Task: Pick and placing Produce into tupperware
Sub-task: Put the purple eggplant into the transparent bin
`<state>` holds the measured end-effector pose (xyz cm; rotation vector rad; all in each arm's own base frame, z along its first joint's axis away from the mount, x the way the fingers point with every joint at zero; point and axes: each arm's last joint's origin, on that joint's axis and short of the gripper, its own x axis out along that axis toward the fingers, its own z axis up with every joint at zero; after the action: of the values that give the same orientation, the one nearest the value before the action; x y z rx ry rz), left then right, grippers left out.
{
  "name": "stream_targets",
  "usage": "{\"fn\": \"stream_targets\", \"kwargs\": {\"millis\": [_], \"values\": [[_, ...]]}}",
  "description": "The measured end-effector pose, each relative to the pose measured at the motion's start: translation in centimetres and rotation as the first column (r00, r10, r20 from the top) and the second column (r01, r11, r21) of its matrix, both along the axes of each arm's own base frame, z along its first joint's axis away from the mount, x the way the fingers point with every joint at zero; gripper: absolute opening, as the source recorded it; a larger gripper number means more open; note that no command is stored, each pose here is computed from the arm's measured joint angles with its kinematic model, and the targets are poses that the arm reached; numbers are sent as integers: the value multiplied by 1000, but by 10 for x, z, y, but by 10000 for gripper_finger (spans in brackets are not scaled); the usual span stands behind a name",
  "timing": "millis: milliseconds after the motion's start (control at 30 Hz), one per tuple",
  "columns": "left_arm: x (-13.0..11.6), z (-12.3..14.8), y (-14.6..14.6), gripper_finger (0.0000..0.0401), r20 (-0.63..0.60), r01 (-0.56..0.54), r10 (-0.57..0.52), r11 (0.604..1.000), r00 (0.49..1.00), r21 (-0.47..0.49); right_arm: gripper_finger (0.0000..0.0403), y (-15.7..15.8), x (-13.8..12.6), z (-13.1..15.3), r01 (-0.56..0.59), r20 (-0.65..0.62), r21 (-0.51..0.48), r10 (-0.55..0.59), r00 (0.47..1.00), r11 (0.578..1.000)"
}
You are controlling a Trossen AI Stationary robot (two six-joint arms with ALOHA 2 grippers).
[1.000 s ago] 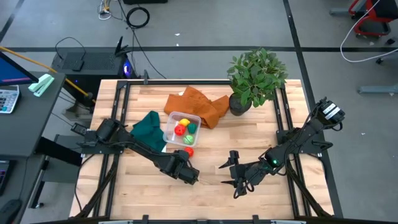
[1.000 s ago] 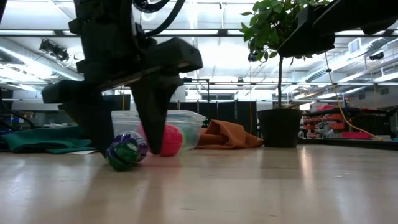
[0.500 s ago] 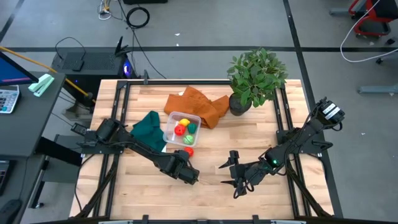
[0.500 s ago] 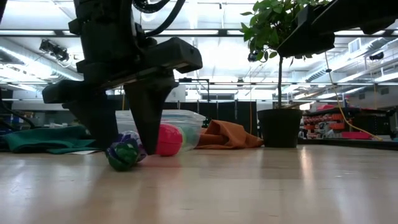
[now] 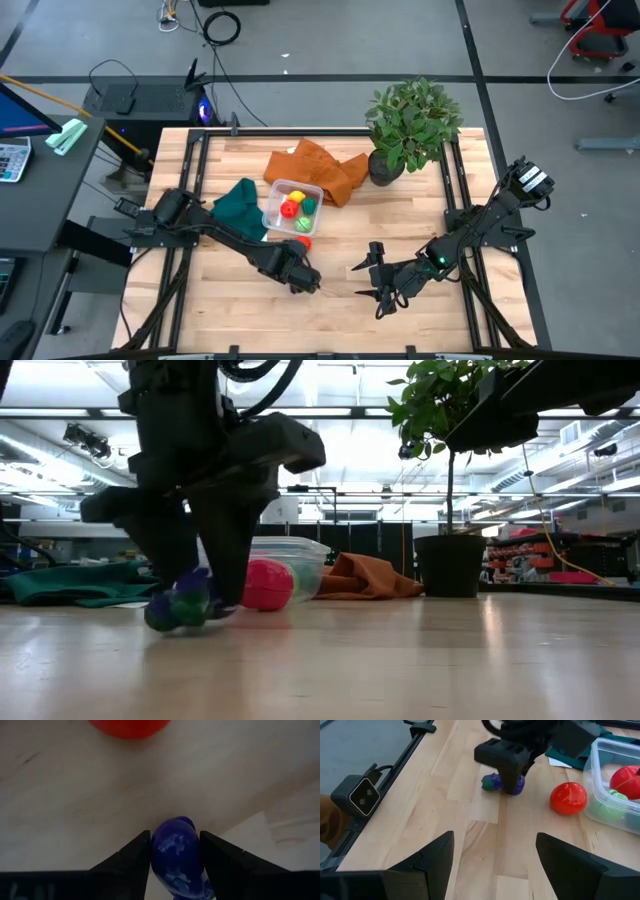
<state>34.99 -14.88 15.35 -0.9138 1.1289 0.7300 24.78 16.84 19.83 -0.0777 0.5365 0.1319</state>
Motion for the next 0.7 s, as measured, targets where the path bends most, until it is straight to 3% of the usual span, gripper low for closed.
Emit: {"fn": "stream_targets", "kwargs": {"millis": [267, 700], "values": [[-1, 35, 14, 177, 96, 41, -41, 999, 994, 2, 242, 0, 0, 0, 2, -1, 4, -2, 1000, 1000], [-6, 85, 61, 172, 204, 87, -112, 988, 973, 128, 242, 0, 0, -1, 5, -7, 2, -5, 1000, 1000]]}}
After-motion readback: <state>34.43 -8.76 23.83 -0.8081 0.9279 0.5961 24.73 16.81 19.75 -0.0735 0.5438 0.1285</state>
